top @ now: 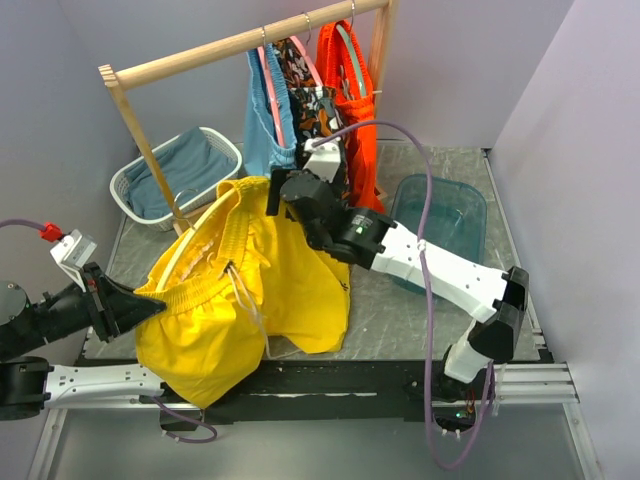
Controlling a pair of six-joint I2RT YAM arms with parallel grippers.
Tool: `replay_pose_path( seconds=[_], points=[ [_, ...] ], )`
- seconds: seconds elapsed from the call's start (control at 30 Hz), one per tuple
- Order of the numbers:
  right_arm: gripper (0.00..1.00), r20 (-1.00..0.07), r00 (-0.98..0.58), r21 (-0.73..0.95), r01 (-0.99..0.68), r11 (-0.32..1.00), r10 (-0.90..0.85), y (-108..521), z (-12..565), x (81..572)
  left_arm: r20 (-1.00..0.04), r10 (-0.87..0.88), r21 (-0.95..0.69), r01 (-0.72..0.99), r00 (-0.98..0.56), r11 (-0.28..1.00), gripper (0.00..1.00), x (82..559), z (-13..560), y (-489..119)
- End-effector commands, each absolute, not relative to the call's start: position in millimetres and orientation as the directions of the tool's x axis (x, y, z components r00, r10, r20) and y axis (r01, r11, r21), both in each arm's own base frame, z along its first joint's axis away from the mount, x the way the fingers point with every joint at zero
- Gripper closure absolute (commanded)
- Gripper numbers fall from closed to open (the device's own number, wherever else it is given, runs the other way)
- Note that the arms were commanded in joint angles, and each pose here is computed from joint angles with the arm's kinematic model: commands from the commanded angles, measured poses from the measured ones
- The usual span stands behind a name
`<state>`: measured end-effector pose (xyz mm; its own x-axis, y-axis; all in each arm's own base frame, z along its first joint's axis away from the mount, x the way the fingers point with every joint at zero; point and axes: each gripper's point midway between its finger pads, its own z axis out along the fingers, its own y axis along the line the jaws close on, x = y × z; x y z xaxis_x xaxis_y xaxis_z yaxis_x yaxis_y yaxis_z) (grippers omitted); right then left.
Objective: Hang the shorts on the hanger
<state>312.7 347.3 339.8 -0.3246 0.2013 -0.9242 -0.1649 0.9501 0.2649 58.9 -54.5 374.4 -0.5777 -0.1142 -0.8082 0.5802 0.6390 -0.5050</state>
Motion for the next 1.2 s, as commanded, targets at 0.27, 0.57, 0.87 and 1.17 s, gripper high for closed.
replay_pose_path(
  seconds=[0.27,0.57,0.87,1.17],
  points=[
    [0.02,-0.853,-0.256,0.45,0.078,0.89,0.454,240,349,339,-0.833,-0.234,-0.529,0.6,-0.501,0.6,0.99,65,413,-42],
    [0.02,-0.864,-0.269,0.423,0.069,0.904,0.425,241,345,339,-0.85,-0.342,-0.516,0.51,-0.4,0.688,0.99,91,445,-22],
    [0.02,-0.863,-0.301,0.409,0.052,0.911,0.405,246,336,337,-0.898,-0.323,-0.41,0.302,-0.298,0.861,0.99,131,452,-30],
    [0.02,-0.862,-0.323,0.4,0.041,0.915,0.391,250,331,338,-0.922,-0.291,-0.331,0.128,-0.254,0.935,0.99,161,456,-59]
  ],
)
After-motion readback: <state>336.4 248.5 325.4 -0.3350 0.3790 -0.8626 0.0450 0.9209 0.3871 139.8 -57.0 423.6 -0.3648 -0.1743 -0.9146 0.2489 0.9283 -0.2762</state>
